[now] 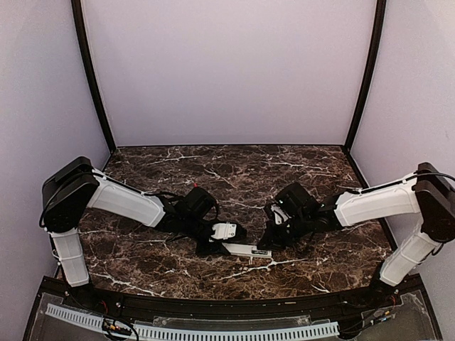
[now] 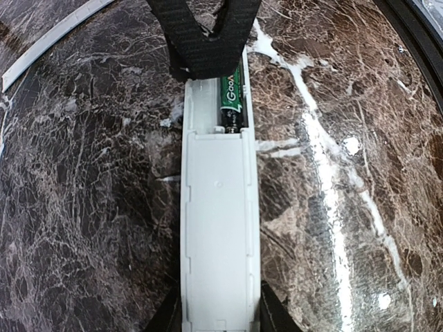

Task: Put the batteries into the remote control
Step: Load the battery into the battery compartment, then pick up the battery from the center of the board.

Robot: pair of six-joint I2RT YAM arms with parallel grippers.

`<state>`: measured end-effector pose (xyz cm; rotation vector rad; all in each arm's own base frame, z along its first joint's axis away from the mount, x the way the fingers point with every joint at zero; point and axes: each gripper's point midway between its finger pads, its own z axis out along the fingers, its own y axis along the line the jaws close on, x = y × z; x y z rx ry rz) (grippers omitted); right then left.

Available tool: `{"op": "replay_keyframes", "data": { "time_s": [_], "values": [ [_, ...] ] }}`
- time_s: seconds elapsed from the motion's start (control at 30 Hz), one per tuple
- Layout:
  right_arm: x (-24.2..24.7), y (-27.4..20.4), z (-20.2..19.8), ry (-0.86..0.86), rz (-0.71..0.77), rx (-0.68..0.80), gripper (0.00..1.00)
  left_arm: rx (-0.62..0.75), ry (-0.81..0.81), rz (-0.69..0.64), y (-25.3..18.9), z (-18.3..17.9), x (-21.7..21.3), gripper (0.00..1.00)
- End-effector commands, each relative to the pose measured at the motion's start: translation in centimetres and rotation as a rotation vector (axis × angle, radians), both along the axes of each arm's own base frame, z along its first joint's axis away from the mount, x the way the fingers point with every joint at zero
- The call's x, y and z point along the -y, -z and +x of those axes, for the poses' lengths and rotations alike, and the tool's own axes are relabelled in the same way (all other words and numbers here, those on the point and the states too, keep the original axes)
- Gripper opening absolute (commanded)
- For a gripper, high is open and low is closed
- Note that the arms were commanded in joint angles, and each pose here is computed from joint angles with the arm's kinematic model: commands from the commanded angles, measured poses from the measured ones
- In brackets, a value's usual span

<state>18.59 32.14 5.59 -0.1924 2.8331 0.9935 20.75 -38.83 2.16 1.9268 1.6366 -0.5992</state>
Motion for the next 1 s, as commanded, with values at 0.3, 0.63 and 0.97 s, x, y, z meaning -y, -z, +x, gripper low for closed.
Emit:
{"op": "replay_keyframes", "data": {
  "time_s": [0.3, 0.63, 0.97],
  "values": [
    [2.4, 3.8, -0.9, 0.028, -0.118, -0.05, 0.0, -0.042, 0.013, 0.106, 1.7, -1.5, -1.7, 0.0],
    [0.3, -4.3, 1.5, -0.026, -0.027, 0.126, 0.0, -0.014, -0.026, 0.065, -1.6, -0.5, -0.9, 0.39],
    [0.4, -8.4, 4.2, -0.029, -0.044, 0.268, 0.0, 0.019, -0.042, -0.029, -7.7, 0.3, -1.1, 0.74]
  ]
}}
